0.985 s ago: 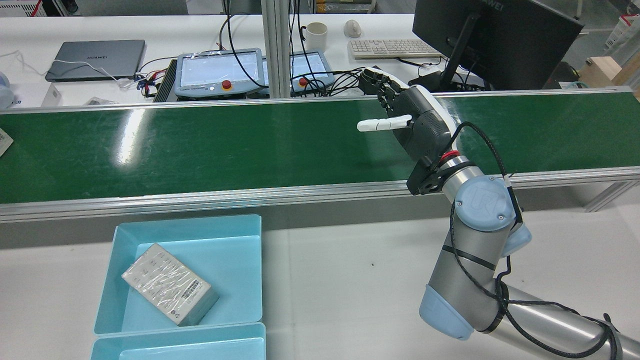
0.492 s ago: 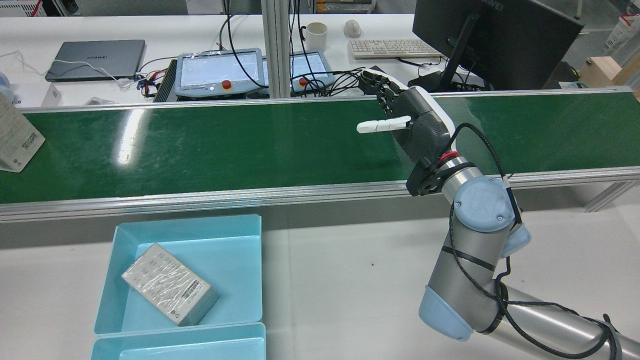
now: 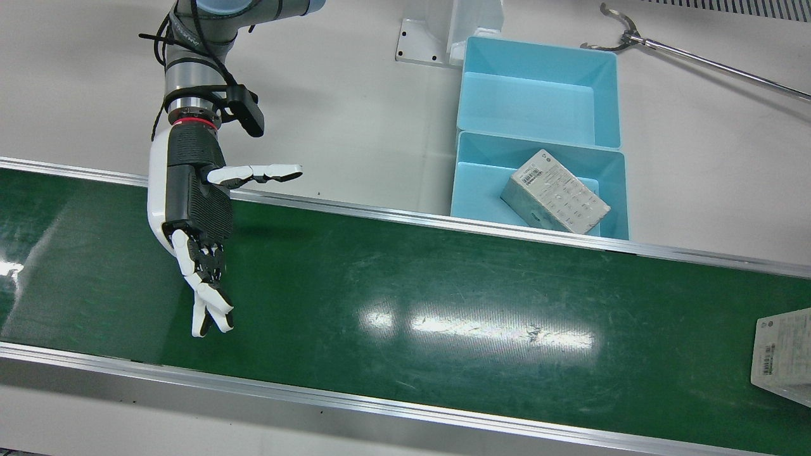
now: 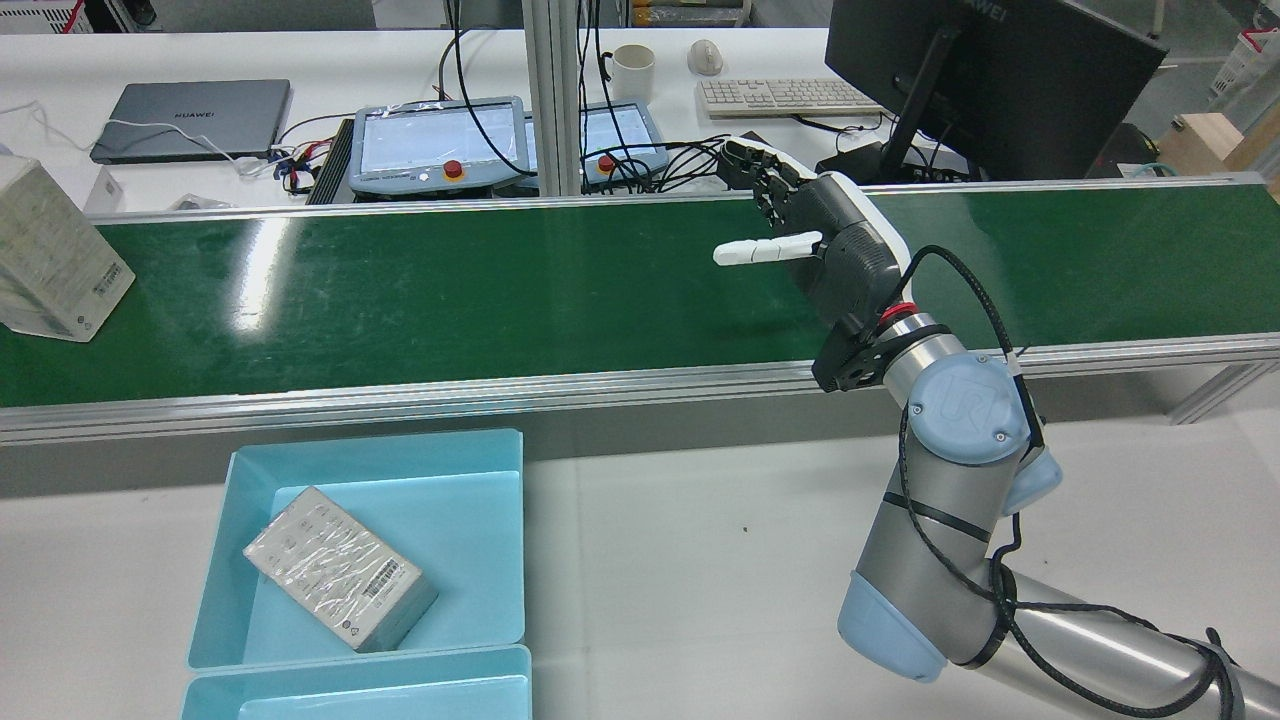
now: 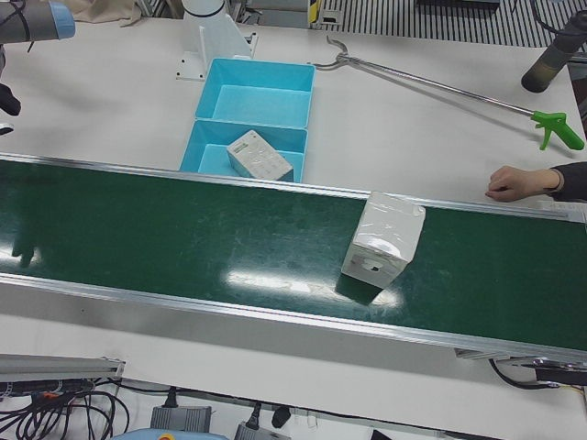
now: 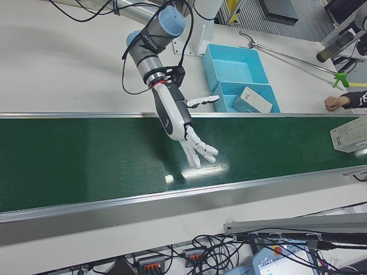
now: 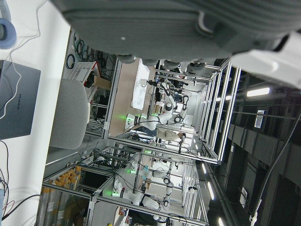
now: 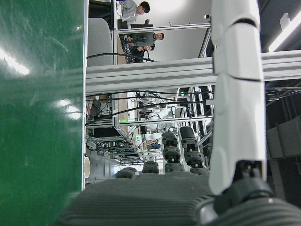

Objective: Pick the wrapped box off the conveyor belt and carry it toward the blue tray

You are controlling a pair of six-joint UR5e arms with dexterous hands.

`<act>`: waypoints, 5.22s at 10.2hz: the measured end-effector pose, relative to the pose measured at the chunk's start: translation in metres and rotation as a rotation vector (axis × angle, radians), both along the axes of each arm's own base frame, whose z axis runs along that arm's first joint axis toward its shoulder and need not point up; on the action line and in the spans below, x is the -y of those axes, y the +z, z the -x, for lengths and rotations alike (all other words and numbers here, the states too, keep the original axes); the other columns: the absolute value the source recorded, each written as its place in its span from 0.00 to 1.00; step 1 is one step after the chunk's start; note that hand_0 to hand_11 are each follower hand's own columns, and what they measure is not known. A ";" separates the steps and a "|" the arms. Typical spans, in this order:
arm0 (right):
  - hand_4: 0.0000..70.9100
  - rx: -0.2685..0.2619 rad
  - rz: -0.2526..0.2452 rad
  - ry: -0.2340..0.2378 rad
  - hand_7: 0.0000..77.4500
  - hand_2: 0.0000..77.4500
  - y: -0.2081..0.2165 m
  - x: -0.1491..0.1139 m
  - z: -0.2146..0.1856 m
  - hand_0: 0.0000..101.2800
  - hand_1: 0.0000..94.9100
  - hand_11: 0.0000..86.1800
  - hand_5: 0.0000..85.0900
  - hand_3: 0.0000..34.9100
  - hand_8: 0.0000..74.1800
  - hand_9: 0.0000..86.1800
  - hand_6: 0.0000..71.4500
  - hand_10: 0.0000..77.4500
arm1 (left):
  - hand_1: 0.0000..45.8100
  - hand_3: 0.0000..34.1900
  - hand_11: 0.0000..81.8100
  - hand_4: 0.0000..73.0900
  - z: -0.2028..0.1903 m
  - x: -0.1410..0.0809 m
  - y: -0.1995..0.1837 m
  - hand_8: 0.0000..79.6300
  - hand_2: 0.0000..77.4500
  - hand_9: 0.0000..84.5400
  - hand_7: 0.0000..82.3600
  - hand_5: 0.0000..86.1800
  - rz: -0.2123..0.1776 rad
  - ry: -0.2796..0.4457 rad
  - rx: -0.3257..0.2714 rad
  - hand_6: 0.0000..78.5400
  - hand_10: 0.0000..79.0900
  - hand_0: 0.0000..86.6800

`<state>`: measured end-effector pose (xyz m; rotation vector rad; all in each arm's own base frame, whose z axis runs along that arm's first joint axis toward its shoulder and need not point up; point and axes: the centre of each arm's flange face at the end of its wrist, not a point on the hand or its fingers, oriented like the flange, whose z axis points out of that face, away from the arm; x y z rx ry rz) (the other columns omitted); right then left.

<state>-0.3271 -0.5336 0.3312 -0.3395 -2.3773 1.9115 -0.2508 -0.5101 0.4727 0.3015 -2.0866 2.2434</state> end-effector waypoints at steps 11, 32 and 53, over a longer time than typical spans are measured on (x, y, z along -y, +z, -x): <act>0.12 0.023 -0.023 -0.002 0.06 0.08 0.004 0.004 0.005 0.48 0.17 0.02 0.22 0.00 0.00 0.02 0.02 0.00 | 0.00 0.00 0.01 0.00 0.000 0.000 0.000 0.01 0.01 0.01 0.01 0.01 0.000 0.000 0.000 0.01 0.01 0.00; 0.14 -0.001 -0.005 -0.002 0.04 0.11 0.017 0.018 -0.005 0.49 0.18 0.02 0.24 0.00 0.00 0.02 0.04 0.00 | 0.00 0.00 0.01 0.00 0.000 0.000 0.000 0.01 0.01 0.01 0.01 0.01 0.000 0.000 0.000 0.01 0.01 0.00; 0.10 0.007 -0.010 -0.023 0.03 0.09 -0.005 0.033 0.028 0.49 0.16 0.02 0.20 0.00 0.00 0.01 0.02 0.00 | 0.00 0.00 0.01 0.00 0.000 0.000 0.000 0.01 0.01 0.01 0.01 0.01 0.000 0.000 0.000 0.01 0.01 0.00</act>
